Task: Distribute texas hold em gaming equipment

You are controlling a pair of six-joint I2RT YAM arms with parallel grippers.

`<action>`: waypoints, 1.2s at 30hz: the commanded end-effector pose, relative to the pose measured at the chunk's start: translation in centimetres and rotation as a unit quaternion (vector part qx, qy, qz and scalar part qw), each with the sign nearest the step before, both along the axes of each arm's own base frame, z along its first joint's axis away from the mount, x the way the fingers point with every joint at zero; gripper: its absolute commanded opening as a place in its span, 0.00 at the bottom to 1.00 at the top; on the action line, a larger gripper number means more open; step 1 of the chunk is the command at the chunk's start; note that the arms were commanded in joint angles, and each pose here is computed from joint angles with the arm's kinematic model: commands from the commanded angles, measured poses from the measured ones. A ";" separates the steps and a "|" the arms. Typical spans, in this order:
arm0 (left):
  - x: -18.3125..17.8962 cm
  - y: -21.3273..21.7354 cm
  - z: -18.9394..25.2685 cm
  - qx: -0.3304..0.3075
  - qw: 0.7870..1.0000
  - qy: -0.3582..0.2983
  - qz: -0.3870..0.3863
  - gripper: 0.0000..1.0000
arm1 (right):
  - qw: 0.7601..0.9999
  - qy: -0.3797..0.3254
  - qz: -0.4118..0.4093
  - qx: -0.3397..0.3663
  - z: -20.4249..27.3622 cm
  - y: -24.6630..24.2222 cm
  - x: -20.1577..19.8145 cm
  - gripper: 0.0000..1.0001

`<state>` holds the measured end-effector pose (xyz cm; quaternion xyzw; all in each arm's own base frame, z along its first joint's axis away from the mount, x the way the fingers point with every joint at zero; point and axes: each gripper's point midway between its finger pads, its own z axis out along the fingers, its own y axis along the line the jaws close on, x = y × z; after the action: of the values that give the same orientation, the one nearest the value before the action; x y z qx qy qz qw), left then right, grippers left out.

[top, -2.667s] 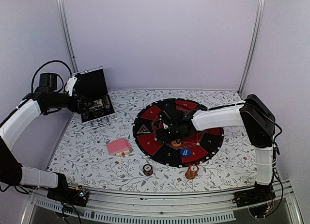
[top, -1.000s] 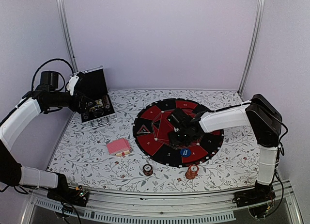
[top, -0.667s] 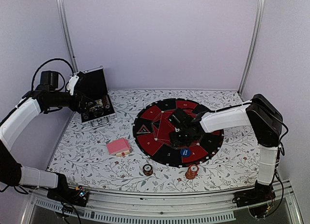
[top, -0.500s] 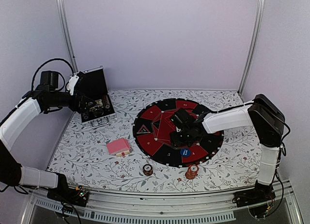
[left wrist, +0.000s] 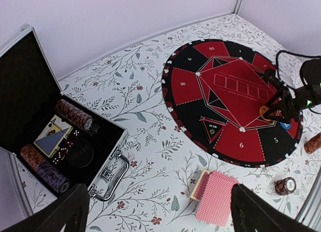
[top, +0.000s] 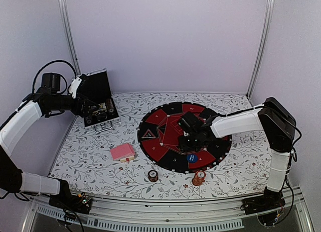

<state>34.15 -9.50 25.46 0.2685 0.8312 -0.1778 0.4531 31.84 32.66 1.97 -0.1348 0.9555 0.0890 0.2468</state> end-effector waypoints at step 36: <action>-0.6 -0.4 2.0 0.005 1.000 -0.023 -0.012 1.00 | 0.998 -0.019 -0.005 -0.066 -0.7 -1.1 2.6 0.45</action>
<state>34.01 -9.50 26.10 0.2733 0.8268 -0.1740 0.4599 32.05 32.17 2.03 -0.1489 0.9545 0.0417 0.2550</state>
